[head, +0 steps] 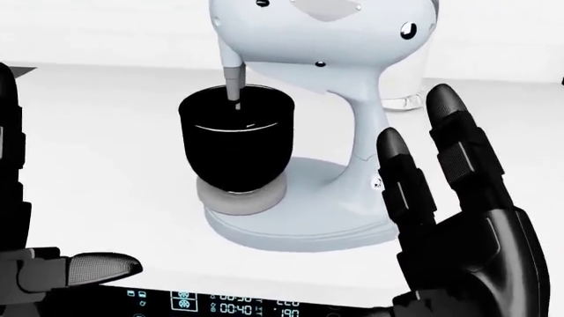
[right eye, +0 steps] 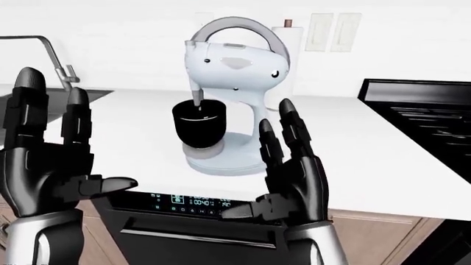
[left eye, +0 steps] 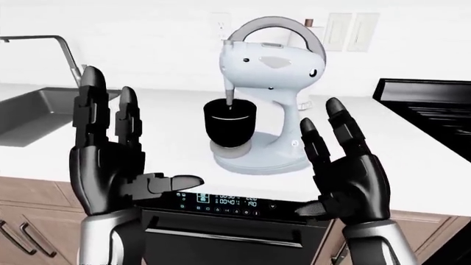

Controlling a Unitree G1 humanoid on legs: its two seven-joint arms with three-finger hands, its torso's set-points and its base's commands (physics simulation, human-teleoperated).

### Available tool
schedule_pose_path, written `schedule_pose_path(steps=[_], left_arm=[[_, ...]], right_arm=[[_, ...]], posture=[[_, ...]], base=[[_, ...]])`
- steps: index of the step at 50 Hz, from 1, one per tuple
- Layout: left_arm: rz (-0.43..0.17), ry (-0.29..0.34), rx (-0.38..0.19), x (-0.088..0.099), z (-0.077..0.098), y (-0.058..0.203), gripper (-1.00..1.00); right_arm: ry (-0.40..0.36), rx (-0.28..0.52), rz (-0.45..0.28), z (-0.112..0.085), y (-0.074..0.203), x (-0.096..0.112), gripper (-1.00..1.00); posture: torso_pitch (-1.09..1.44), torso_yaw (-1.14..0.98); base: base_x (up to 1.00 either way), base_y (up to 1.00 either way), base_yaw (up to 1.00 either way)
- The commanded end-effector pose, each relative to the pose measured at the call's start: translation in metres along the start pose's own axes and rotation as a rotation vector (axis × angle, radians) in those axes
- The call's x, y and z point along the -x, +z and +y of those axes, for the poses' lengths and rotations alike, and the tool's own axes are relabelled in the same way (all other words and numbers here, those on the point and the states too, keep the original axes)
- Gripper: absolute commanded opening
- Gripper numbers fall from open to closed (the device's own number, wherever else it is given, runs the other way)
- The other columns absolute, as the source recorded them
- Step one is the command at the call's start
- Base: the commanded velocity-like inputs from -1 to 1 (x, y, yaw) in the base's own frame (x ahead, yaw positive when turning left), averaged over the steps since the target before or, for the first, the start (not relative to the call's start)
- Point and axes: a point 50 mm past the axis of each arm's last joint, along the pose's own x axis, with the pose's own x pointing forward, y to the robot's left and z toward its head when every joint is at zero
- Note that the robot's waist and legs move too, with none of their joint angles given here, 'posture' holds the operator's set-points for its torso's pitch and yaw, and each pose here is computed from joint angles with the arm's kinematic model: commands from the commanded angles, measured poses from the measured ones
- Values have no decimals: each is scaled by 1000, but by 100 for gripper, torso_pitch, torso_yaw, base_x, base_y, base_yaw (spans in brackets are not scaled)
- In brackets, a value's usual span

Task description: Open the stand mixer head.

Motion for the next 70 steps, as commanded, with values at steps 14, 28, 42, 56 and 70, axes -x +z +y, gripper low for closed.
schedule_pose_path(steps=[14,28,42,56,70], left_arm=[[-67,-17,2,-3,-3,11,100],[-66,-18,3,-3,-3,12,100],[-65,-17,3,-3,-3,12,100],[-68,-16,4,-3,-3,13,100],[-70,-14,4,-2,-3,16,100]], right_arm=[[13,25,-40,-1,-2,4,100],[-47,40,-26,-10,-7,12,100],[-97,58,40,-14,-14,12,100],[-113,62,98,-9,-12,11,100],[-142,70,130,-12,-15,7,100]], posture=[[-38,0],[-38,0],[-38,0],[-38,0],[-38,0]], base=[[0,0,0],[0,0,0],[0,0,0],[0,0,0],[0,0,0]])
